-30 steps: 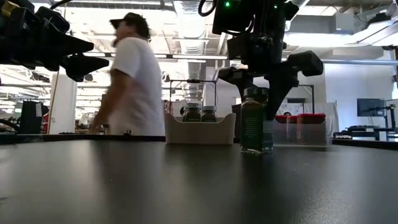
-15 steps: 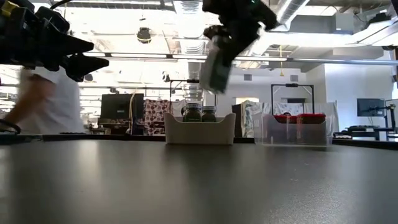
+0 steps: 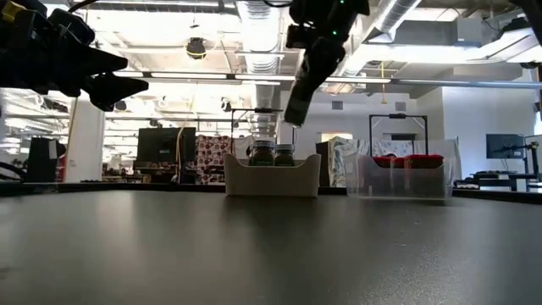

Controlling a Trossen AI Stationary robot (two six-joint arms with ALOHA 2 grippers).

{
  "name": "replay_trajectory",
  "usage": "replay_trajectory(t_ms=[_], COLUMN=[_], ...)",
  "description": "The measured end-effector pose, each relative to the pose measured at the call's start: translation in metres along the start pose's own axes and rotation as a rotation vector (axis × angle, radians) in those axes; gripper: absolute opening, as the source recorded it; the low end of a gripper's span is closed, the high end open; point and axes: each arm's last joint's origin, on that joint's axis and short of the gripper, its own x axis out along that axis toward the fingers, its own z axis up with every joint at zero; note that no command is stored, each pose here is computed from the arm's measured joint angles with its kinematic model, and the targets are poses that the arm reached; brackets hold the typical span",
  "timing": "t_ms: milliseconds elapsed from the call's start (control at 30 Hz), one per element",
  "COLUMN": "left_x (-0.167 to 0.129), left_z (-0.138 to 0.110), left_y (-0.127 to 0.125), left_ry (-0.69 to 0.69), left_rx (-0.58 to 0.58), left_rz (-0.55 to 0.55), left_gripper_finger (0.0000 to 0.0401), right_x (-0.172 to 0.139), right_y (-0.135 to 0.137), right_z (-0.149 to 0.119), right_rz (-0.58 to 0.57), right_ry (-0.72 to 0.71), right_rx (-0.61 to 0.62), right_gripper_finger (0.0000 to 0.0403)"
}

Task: Sort spices by type
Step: Put the green seasoning bottle into the white bin

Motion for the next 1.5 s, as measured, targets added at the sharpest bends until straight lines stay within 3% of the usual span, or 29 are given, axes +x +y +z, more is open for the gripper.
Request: replay_trajectory(t_ms=[267, 533, 833, 1067, 1300, 1500], left_x=[0.000, 0.000, 0.000, 0.000, 0.000, 0.000], left_z=[0.000, 0.000, 0.000, 0.000, 0.000, 0.000], left_y=[0.000, 0.000, 0.000, 0.000, 0.000, 0.000], left_ry=[-0.001, -0.001, 0.000, 0.000, -0.001, -0.001], left_rx=[0.000, 0.000, 0.000, 0.000, 0.000, 0.000], left_rz=[0.000, 0.000, 0.000, 0.000, 0.000, 0.000], left_gripper_finger=[0.0297, 0.0297, 0.0297, 0.0297, 0.0297, 0.0297], right_x=[0.002, 0.048, 0.064, 0.095, 0.103, 0.120], right_y=[-0.003, 0.001, -0.014, -0.011, -0.013, -0.010], right_z=[-0.001, -0.004, -0.013, -0.014, -0.008, -0.014], right_rz=[-0.001, 0.064, 0.068, 0.099, 0.074, 0.104], right_ry=[0.005, 0.118, 0.145, 0.184, 0.125, 0.186], right_rx=[0.044, 0.088, 0.167, 0.163, 0.147, 0.147], right_gripper_finger=[0.0220, 0.0220, 0.0220, 0.0220, 0.0220, 0.0220])
